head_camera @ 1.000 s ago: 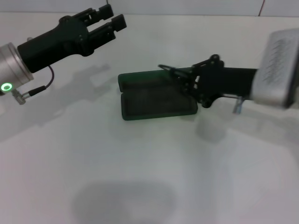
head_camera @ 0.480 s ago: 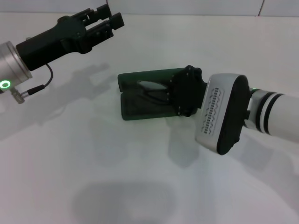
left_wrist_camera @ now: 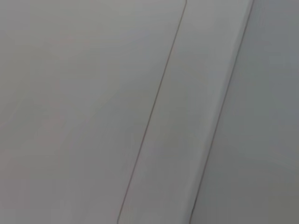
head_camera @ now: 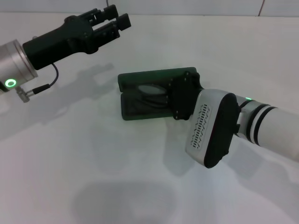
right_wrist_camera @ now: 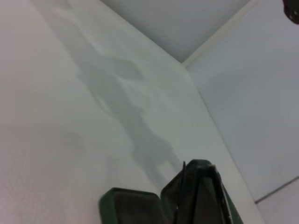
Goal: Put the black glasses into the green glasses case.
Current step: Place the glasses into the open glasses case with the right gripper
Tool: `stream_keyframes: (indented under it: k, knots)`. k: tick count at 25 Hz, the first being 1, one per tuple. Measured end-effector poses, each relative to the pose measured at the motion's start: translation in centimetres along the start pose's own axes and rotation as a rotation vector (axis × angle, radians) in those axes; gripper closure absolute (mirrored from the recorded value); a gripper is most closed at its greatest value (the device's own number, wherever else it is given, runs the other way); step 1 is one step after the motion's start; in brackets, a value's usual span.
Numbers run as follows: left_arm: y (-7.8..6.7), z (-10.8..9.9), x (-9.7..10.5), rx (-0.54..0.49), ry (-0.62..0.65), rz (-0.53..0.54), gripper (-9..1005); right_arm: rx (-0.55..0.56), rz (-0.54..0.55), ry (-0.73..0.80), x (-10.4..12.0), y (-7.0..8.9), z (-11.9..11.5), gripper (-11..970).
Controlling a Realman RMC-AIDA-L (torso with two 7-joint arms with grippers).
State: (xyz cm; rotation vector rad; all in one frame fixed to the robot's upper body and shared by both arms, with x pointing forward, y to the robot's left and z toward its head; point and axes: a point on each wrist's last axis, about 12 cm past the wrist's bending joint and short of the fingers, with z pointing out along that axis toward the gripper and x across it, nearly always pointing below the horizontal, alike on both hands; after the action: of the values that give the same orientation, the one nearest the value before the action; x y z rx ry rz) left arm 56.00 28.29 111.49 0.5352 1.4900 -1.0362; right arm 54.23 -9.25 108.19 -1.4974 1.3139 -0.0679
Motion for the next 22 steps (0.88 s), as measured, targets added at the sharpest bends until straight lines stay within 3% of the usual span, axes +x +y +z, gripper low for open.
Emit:
stream_keyframes:
  k: [17,22]
  knots:
    - [-0.44,0.48,0.59,0.016,0.010,-0.014,397,0.030,-0.016,0.031,0.30,1.04,0.19,839]
    - [-0.49,0.49,0.66,0.016,0.010,-0.016,396,0.061,0.009,0.038,0.32,0.70,0.15,838]
